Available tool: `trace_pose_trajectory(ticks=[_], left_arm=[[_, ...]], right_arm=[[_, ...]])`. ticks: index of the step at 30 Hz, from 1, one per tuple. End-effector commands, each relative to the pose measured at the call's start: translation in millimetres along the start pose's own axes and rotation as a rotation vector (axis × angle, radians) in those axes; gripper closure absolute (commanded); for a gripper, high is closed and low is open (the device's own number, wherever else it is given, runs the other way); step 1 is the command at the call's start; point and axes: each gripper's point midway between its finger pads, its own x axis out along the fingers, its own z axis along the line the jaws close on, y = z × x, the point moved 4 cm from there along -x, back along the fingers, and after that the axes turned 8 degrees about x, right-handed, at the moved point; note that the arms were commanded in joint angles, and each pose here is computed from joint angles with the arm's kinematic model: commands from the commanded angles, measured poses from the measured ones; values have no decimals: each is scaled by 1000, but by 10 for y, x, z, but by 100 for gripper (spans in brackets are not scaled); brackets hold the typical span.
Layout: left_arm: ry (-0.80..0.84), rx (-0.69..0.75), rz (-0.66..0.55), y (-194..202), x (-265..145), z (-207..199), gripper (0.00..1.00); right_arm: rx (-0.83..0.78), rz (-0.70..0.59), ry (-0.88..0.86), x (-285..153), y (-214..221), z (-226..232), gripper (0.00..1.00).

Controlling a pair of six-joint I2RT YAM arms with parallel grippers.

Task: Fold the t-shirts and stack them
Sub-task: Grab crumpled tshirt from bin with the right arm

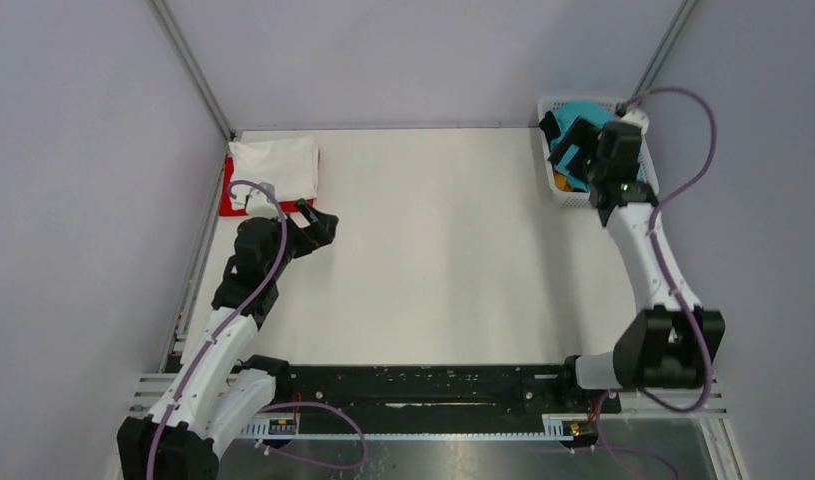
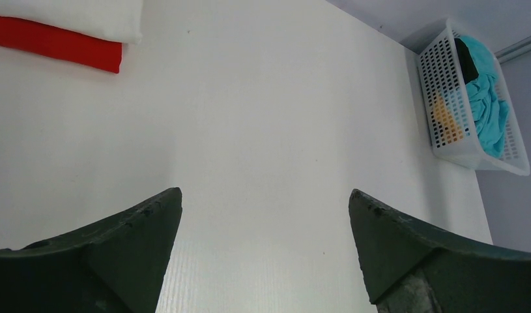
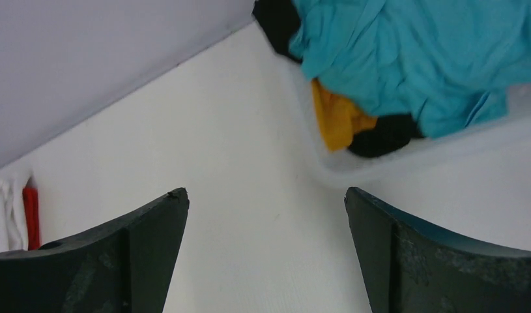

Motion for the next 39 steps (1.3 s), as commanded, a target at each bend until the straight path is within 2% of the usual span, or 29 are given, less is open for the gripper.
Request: trace_pose_trajectory(ticks=[1,4,8,14,17,22,27,30,33,34,36,39], left_arm=[[16,28,-78,-212,50,-66,1],[9,31,-79,-221,87,-56,1],[-8,28,-61,-191,144,-28,1],[-5,27,-65,-238,241,-50,1],[-8,28,-58,-225,276,-42,1],[-48,31,-54,-231,319,9,1],[-65,36,-54,-224,329,40,1],[-70,36,-55,-229,328,46,1],[-61,35,-51,-224,332,33,1],[-59,35,-50,-224,331,30,1],[-61,38,-49,-220,327,33,1],[-62,38,-52,-226,319,33,1]], right_arm=[[-31,-21,120,401,-516,-186,2],[-38,-15,130,832,-774,-248,2],[30,15,145,1321,-986,-428,2],[91,24,165,2063,-1035,-693,1],[110,51,164,2347,-973,-756,1],[146,86,173,2635,-793,-866,9],[166,168,189,2745,-473,-1002,18],[182,215,178,2794,-330,-1040,30],[186,225,147,2792,-339,-988,56],[183,221,147,2782,-357,-981,62],[165,214,153,2735,-410,-969,71],[131,214,164,2659,-448,-970,79]])
